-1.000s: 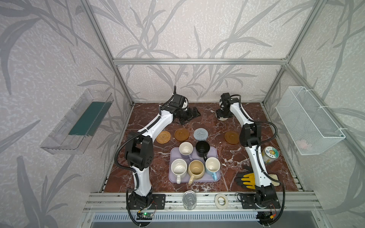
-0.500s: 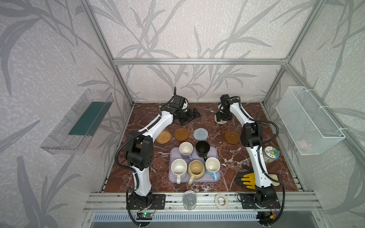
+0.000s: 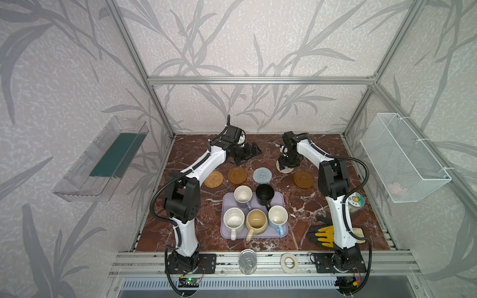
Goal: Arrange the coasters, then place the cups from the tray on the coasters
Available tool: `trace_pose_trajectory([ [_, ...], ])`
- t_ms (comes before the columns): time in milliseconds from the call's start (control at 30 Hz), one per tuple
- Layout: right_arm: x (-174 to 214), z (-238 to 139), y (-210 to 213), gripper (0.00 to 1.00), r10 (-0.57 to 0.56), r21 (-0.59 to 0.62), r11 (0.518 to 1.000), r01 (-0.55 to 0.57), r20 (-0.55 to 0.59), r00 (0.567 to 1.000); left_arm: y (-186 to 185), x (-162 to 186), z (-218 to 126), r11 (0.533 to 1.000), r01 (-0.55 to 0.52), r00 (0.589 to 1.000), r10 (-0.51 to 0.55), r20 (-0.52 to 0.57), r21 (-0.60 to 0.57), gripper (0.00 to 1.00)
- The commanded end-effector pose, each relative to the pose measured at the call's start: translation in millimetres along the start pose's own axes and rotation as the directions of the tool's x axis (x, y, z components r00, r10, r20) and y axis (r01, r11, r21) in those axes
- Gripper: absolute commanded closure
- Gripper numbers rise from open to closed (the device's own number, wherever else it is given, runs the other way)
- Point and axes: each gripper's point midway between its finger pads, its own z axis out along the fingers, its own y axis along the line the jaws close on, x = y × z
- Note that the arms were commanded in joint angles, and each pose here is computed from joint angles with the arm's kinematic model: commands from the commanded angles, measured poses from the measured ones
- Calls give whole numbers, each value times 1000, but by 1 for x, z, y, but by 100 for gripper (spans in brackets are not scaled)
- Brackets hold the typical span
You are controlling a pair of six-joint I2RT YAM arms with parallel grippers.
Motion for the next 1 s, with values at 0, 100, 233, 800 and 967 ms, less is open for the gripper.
trace_pose_trajectory([
  [0,27,7,5,35,25,-28,999,-27,-69,997,-13,-2,-12,999,-18,1000,17,24,28,3],
  [100,35,5,7,35,24,-25,999,-26,-76,997,-13,-3,-12,999,-16,1000,15,23,29,3],
  [233,49,3,11,35,20,-31,999,-23,-94,995,-14,-2,-13,999,-17,1000,16,25,31,3],
  [800,81,1,25,35,32,-27,999,-36,-122,992,-13,-1,-14,1000,-15,999,14,32,27,3],
  [967,75,-6,25,35,33,-16,999,-35,-97,995,-14,-2,-15,999,-15,999,14,36,30,3],
])
